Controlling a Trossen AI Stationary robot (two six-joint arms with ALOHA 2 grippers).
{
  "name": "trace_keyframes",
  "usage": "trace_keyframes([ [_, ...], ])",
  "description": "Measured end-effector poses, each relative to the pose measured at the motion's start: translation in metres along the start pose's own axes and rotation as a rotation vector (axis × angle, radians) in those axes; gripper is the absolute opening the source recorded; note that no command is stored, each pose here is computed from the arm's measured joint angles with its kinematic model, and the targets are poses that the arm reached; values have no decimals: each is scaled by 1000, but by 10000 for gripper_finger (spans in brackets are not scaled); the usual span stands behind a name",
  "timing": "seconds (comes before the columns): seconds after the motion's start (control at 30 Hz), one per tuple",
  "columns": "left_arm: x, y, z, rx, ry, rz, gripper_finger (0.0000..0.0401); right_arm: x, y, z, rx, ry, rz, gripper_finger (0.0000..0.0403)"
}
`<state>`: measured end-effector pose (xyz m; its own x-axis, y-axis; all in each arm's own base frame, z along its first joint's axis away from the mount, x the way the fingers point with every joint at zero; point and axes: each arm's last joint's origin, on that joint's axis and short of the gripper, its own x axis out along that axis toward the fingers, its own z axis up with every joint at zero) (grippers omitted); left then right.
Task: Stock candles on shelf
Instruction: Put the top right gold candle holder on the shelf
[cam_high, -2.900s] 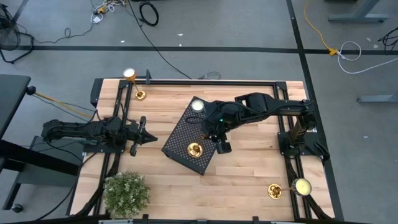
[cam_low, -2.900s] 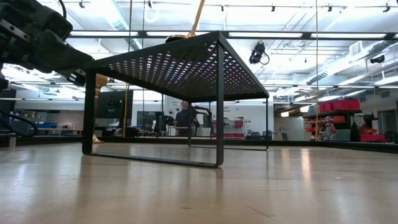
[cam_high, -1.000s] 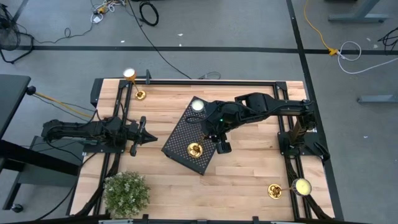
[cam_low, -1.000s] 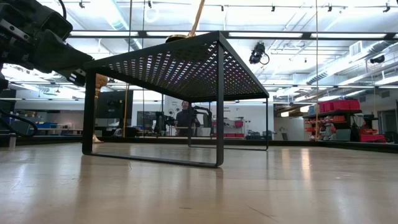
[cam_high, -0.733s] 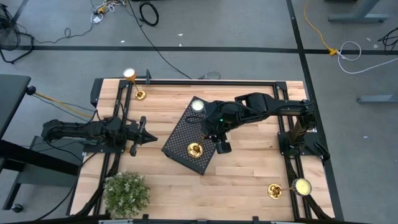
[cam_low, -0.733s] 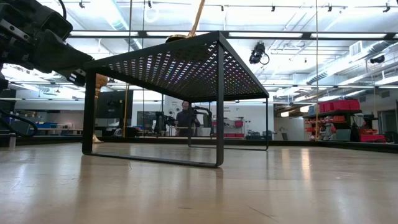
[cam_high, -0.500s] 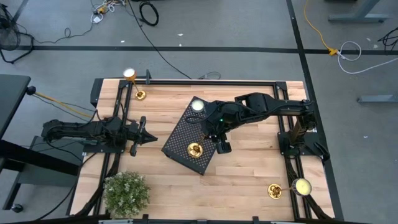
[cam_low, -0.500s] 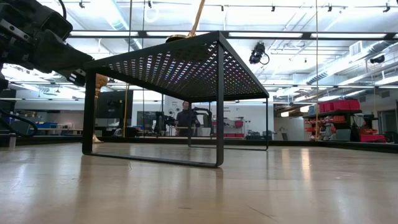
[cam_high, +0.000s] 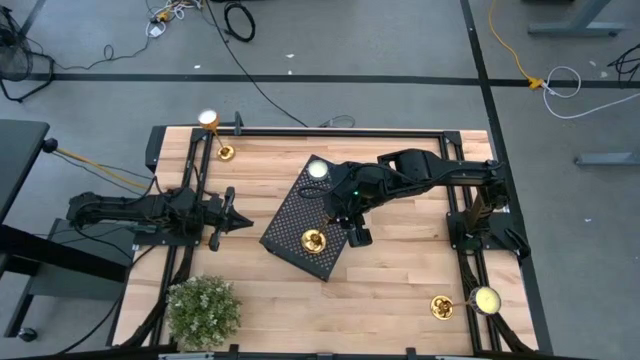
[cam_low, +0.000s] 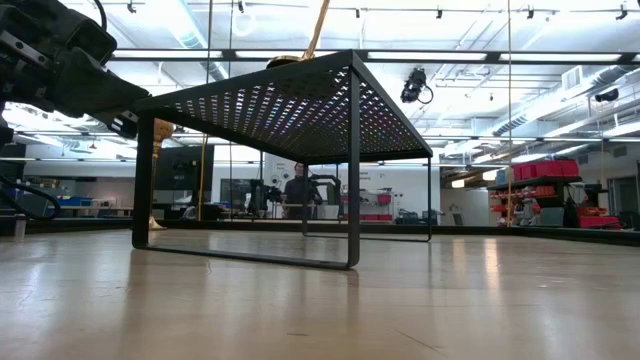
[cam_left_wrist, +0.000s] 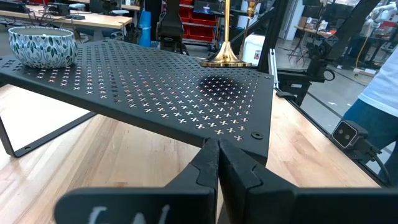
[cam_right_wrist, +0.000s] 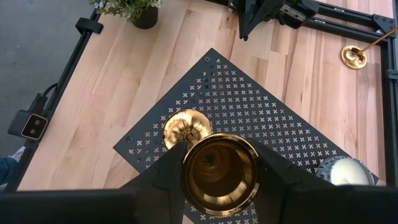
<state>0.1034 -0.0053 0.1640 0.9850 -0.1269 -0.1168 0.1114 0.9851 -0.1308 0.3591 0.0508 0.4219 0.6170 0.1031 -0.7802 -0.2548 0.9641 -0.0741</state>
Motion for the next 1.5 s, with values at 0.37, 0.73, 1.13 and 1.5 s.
trace_keyframes([
  [0.37, 0, 0, 0, 0, 0, 0, 14, 0, 0, 0, 0, -2, 11, 133],
  [0.73, 0, 0, 0, 0, 0, 0, 14, 0, 0, 1, 0, -12, 25, 133],
  [1.13, 0, 0, 0, 0, 0, 0, 14, 0, 0, 1, 7, -12, 25, 133],
  [1.5, 0, 0, 0, 0, 0, 0, 14, 0, 0, 0, 3, -5, 28, 133],
])
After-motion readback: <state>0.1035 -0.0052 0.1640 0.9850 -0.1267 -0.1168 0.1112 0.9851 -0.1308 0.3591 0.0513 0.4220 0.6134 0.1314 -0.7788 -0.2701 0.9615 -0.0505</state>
